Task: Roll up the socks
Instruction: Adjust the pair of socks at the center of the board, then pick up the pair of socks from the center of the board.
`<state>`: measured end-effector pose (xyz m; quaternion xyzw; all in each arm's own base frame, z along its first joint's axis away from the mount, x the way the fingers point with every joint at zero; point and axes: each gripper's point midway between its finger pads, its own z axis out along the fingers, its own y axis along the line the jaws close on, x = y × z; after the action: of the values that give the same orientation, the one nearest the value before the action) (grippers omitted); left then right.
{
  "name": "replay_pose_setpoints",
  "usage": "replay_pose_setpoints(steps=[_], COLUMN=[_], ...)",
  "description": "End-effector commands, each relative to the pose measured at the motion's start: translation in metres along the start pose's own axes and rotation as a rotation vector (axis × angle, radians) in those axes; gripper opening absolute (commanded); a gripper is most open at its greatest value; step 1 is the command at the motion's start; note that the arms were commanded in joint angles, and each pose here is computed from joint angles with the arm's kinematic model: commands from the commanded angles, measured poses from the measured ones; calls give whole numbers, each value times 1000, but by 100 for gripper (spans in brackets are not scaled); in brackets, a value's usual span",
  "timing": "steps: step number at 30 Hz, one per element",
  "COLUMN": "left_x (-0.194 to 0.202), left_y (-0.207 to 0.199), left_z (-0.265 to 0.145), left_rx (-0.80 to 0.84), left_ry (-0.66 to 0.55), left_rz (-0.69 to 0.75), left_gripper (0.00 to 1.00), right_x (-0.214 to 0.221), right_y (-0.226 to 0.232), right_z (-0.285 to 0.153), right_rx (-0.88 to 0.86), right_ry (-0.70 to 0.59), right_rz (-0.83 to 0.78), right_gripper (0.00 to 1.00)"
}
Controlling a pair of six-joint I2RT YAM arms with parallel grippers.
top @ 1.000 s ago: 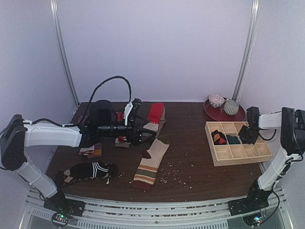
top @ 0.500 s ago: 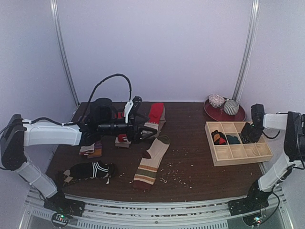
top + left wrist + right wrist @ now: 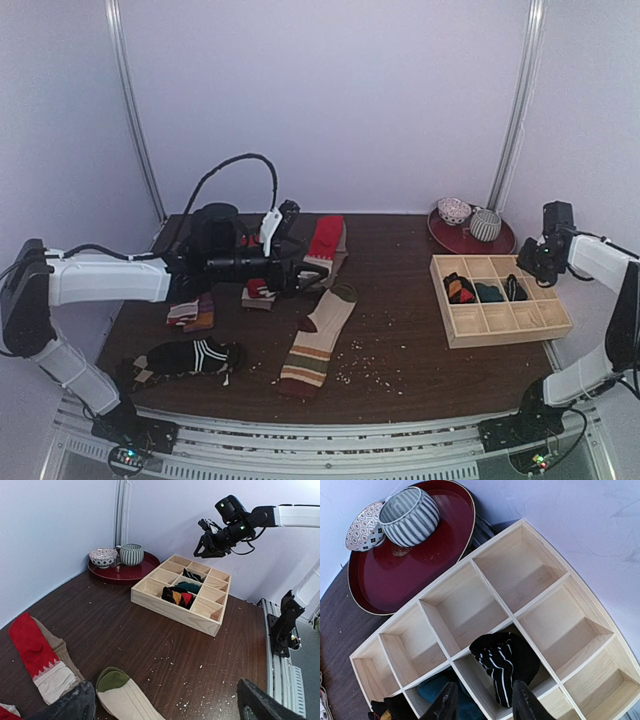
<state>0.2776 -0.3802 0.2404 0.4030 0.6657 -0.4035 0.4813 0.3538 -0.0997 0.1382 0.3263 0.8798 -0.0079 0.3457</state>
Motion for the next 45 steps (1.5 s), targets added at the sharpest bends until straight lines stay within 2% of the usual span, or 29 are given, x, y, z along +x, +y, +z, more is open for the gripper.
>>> replay_pose_setpoints(steps=[1, 4, 9, 17, 22, 26, 30, 37, 40, 43, 45], left_x=[-29, -33, -29, -26, -21, -18, -21, -25, -26, -20, -13], left_y=[7, 7, 6, 5, 9, 12, 21, 36, 48, 49, 41], left_z=[-9, -12, -10, -6, -7, -7, -13, -30, -44, -53, -54], left_rx=[-67, -70, -57, -48, -68, -87, -149, -279, -345, -300, -257], left_ry=[-50, -58, -51, -36, -22, -12, -22, -43, -82, -99, -70], left_rz=[68, 70, 55, 49, 49, 51, 55, 87, 22, -52, -29], left_gripper=[98, 98, 98, 98, 98, 98, 98, 98, 98, 98, 98], right_x=[12, 23, 42, 55, 78, 81, 57, 25, 33, 58, 83], right_y=[0, 6, 15, -24, -38, -34, -11, 8, 32, 72, 107], right_z=[9, 27, 50, 74, 86, 86, 61, -9, -34, -60, -84], right_rx=[-16, -53, -119, 43, 57, 8, -104, -203, -354, -525, -658], right_ry=[52, 106, 176, 163, 230, 224, 158, 38, 27, 14, -17], right_rz=[-44, -62, -70, -57, -48, -35, -32, -64, -91, -182, -278], right_gripper=[35, 27, 22, 23, 24, 23, 25, 41, 45, 46, 48])
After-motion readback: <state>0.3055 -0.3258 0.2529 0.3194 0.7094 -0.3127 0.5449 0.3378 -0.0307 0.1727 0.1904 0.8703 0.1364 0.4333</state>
